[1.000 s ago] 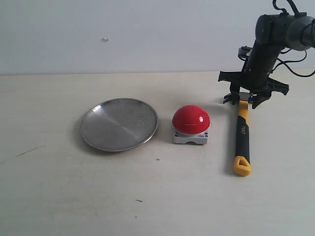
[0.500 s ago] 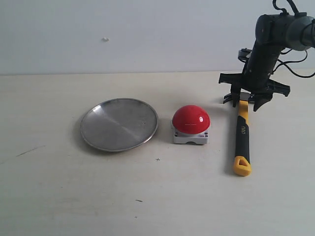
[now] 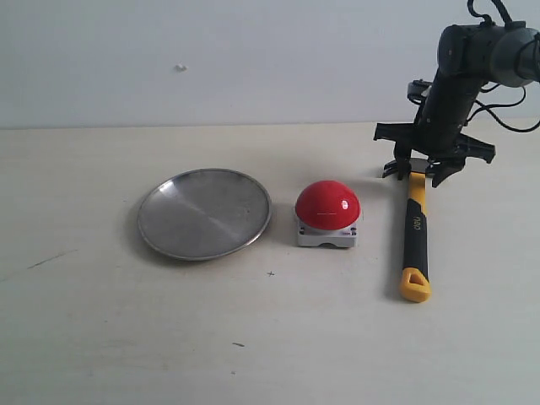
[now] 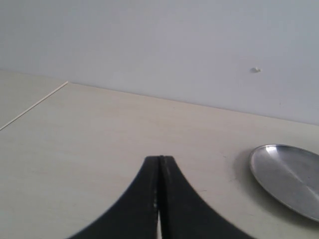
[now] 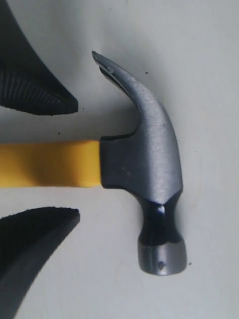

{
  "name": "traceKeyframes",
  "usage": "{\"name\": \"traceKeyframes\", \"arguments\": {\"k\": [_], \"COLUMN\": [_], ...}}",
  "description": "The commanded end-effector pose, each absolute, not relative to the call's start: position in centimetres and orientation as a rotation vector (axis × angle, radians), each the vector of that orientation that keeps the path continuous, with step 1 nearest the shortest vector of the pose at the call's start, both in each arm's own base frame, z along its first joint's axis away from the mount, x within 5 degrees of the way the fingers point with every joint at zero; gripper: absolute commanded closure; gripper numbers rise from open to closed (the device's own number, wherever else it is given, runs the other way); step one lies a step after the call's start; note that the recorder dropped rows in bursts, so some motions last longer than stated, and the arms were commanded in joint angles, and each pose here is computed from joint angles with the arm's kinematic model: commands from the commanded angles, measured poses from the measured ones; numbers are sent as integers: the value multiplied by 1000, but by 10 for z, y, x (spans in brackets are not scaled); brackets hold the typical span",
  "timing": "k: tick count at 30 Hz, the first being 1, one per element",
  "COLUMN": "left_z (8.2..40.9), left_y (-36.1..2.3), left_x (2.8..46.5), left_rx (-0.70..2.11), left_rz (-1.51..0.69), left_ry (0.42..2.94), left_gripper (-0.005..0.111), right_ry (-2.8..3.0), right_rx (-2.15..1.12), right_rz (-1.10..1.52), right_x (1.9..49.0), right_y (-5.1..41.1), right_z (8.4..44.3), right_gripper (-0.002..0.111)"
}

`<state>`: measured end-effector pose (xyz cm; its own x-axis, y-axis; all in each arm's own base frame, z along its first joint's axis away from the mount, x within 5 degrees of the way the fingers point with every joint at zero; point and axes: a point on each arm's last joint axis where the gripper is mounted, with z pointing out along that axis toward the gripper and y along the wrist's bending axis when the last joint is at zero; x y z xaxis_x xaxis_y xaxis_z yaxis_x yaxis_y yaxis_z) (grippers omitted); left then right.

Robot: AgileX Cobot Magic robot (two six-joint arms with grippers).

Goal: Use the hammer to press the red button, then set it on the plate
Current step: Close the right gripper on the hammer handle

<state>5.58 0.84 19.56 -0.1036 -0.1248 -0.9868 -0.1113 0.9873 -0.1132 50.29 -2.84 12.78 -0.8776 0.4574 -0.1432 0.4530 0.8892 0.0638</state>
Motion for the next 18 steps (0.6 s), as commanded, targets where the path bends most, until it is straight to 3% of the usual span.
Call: {"name": "traceKeyframes", "arguments": {"k": [1,18], "left_z": [195,195], "left_y": [8,8], "left_x": [56,56], "left_rx": [-171,-171], "left_rz": [-15,-15], "left_ry": [1675,1675], "left_gripper": [107,107], "right_ry": [2898,2916], "right_rx": [689,664], "right_rz": [43,51], "right_x": [504,507], "right_y": [-29,-29], "right_z": [130,110], "right_gripper": [54,54]}}
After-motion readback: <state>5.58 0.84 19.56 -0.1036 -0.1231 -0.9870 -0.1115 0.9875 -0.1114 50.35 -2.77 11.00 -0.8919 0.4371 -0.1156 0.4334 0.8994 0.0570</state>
